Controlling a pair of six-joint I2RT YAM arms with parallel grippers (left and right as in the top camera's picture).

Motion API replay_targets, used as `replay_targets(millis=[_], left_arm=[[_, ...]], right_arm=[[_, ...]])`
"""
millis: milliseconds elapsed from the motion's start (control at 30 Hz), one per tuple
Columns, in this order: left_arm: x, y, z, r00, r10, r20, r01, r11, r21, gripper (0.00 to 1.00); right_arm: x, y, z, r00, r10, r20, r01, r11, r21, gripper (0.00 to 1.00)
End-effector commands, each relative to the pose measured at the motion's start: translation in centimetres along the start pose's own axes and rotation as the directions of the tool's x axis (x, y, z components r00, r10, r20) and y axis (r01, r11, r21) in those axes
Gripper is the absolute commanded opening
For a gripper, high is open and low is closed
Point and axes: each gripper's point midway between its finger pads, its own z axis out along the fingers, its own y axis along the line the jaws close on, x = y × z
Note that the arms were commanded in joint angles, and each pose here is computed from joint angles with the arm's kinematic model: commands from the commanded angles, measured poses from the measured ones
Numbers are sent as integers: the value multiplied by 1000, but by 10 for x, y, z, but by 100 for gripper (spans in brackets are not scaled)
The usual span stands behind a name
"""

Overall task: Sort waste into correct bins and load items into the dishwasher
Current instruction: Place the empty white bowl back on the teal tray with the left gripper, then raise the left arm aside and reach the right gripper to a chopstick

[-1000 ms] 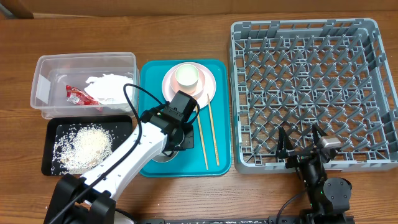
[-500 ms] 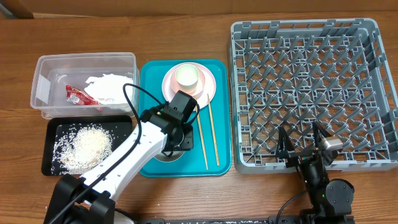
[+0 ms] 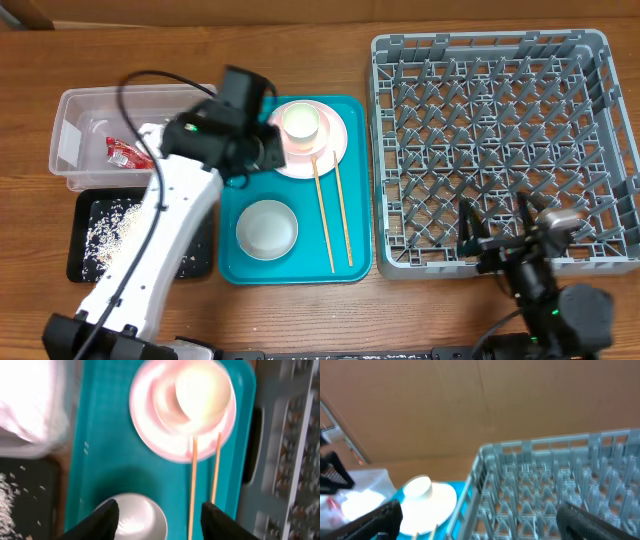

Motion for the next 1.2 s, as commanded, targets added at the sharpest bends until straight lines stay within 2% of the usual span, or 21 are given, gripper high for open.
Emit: replay_targets(millis=[0,100,167,267,367,433,567,700,733,800,833,900,967,1167], left_arm=[[-32,16,-19,995,-50,86,50,999,6,57],[-46,20,-28,990,-107,93,99,991,87,60],[-53,21,-34,986,-144,81,129,978,163,62],[-60,25,-40,980,-190,57,169,952,254,77],[-65,41,-41,971,-231,64,209,947,245,93],[-67,51,-42,965,-253,66,232,944,234,98],[-69,59,-42,960,-271,71,250,942,227,100],[-69,59,-42,960,-271,71,249,942,227,100],[-69,58,-42,960,-271,70,249,942,227,100],[-69,58,-42,960,-270,71,248,942,227,100],[-69,58,-42,960,-271,71,249,942,227,100],[-69,58,-42,960,-271,71,249,942,227,100],[-69,58,-42,960,-271,71,249,942,227,100],[-69,58,-42,960,-270,71,248,942,227,100]], right_arm=[[-39,16,9,995,17,-98,-20,999,-29,100],[-50,40,25,963,41,-266,-76,990,-120,100],[-52,63,37,915,54,-400,-147,967,-206,100],[-44,92,55,825,50,-563,-252,924,-288,100],[-19,120,75,735,7,-678,-329,879,-347,100],[6,141,85,674,-38,-738,-367,850,-379,100],[58,174,99,549,-107,-829,-419,823,-384,100],[104,190,108,367,-22,-930,-511,831,-221,100],[112,192,111,350,-25,-936,-511,833,-213,92],[131,187,118,326,-19,-945,-473,862,-180,60],[141,181,122,322,-14,-947,-433,887,-161,50],[160,167,131,333,-11,-943,-320,939,-124,43],[172,159,138,358,-16,-933,-219,970,-101,28],[192,164,158,462,-86,-883,-9,995,-102,25]])
